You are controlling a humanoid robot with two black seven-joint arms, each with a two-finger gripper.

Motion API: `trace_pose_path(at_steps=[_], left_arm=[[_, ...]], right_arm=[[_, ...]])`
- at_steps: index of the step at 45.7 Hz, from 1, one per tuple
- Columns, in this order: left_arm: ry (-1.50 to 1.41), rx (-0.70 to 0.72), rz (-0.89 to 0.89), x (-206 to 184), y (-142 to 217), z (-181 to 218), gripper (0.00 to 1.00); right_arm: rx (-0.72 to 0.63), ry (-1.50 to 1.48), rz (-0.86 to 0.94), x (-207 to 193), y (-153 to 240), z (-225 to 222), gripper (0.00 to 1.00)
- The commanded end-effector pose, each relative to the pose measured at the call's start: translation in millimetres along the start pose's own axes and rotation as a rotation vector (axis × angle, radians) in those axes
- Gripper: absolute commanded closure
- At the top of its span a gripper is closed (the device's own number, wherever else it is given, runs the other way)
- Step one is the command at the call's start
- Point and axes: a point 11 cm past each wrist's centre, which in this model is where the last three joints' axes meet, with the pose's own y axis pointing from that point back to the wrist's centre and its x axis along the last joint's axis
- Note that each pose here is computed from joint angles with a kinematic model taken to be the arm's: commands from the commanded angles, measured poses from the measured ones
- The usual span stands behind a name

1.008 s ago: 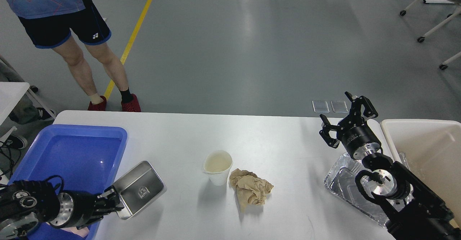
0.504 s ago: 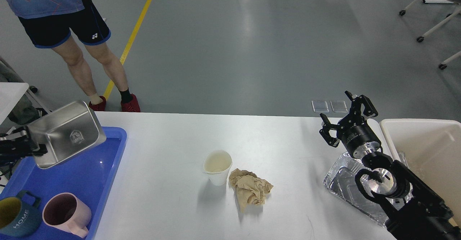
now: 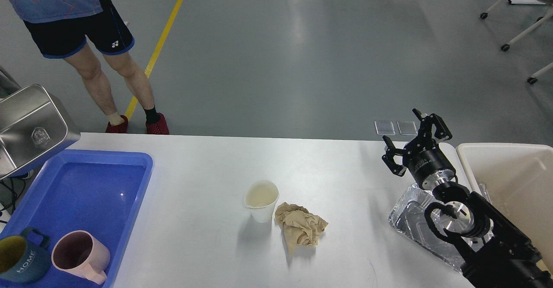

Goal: Tidy desktop
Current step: 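Lift the metal box and place it into the blue tray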

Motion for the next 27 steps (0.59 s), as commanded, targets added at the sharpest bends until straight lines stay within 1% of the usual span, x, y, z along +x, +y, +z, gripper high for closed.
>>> trace_pose_path(at_steps=[1,18,22,27], left_arm=[[0.073,0.033,0.015,13.7,-29.3,-17.1,0.97],[0.232,0.154,0.042,41.2,-129.7,-61.7,0.96],[0.274,0.187,0.047,38.3,-159.3,-73.4,0.96],[0.299,0.205,0.044,28.0,-194.3,-73.7,0.96]], right_arm=[[-0.002,-0.002,0.002,0.7,1.2,1.5,0.0],[-0.015,-0.002,0.007,3.8,4.6,6.4,0.0],[-0.015,-0.002,0.006,3.6,4.6,6.4,0.0],[-0.013,-0.001,0.007,4.1,4.7,5.4,0.0]])
